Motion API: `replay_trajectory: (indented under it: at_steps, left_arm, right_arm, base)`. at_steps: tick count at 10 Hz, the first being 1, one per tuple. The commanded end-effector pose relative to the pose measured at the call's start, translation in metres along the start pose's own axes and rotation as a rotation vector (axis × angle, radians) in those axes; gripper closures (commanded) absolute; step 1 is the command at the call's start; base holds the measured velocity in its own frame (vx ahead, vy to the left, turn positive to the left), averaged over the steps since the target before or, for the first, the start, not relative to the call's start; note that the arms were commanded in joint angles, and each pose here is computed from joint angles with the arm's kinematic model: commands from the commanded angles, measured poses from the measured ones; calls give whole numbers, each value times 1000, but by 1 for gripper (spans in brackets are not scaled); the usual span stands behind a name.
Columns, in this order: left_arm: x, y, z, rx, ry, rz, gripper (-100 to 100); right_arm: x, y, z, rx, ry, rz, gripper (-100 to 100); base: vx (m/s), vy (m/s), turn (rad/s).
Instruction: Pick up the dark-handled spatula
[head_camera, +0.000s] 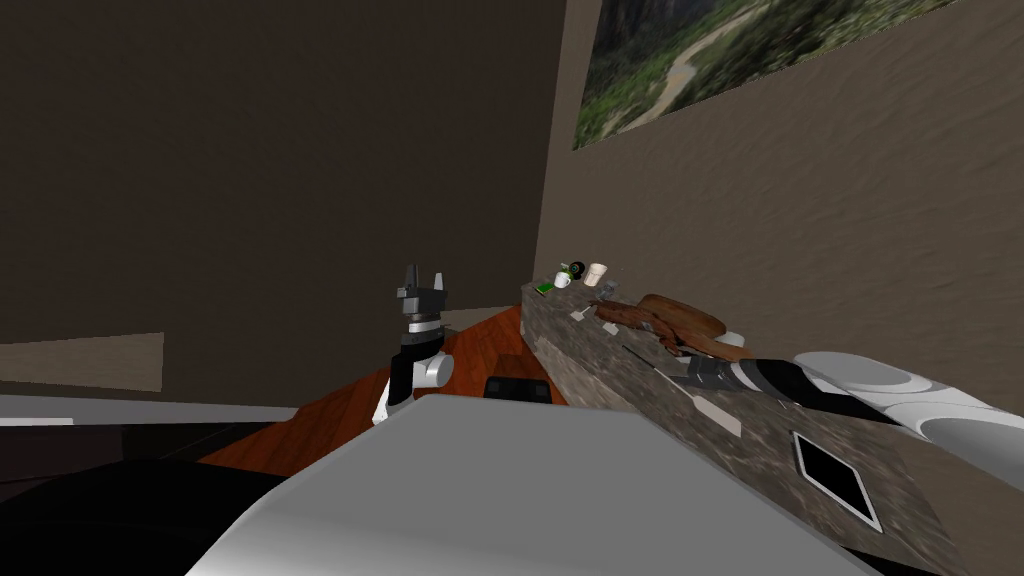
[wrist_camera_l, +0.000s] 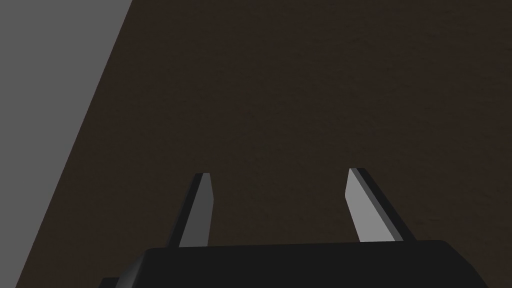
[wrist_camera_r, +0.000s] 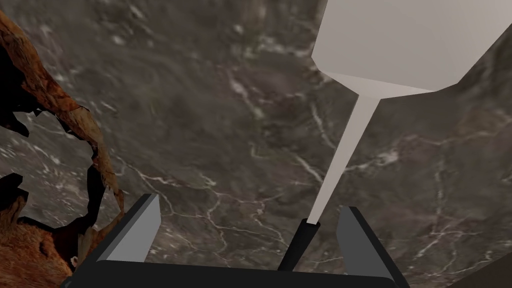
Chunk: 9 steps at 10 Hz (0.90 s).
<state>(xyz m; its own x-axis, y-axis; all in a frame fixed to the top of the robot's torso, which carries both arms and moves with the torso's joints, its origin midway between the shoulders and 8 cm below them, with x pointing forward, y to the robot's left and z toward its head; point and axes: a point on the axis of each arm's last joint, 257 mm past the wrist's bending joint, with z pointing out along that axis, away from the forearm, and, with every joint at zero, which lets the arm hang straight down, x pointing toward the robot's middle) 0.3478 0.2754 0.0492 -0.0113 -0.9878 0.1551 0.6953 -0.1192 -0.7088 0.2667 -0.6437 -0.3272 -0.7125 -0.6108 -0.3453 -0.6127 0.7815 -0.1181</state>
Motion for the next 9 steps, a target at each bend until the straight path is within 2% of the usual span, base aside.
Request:
replay_trajectory:
  at_steps: [1, 2, 3, 5, 6, 7, 8, 9]
  left_arm:
    - [0, 0, 0, 0, 0, 0, 0]
    - [0, 0, 0, 0, 0, 0, 0]
    - [0, 0, 0, 0, 0, 0, 0]
    - [0, 0, 0, 0, 0, 0, 0]
    - [0, 0, 0, 0, 0, 0, 0]
    - [0, 0, 0, 0, 0, 0, 0]
    - [0, 0, 0, 0, 0, 0, 0]
    - [0, 0, 0, 0, 0, 0, 0]
  right_arm:
    - [11, -1, 0, 2, 15, 25, -100]
    - [13, -1, 0, 5, 18, 30, -100]
    - [1, 3, 9, -19, -11, 36, -100]
    - [19, 1, 5, -7, 20, 64, -100]
    - [11, 7, 14, -34, -2, 81, -100]
    - [21, 7, 12, -30, 17, 97, -100]
    - [5, 16, 24, -66, -21, 105, -100]
    - [3, 17, 25, -73, -10, 80, -100]
  base:
    - [-49, 15, 78]
    - [-24, 11, -5]
    - [-44, 24, 102]
    - [-37, 15, 33]
    - [-42, 8, 103]
    - [-43, 12, 79]
    - [-64, 33, 121]
    - [-57, 25, 52]
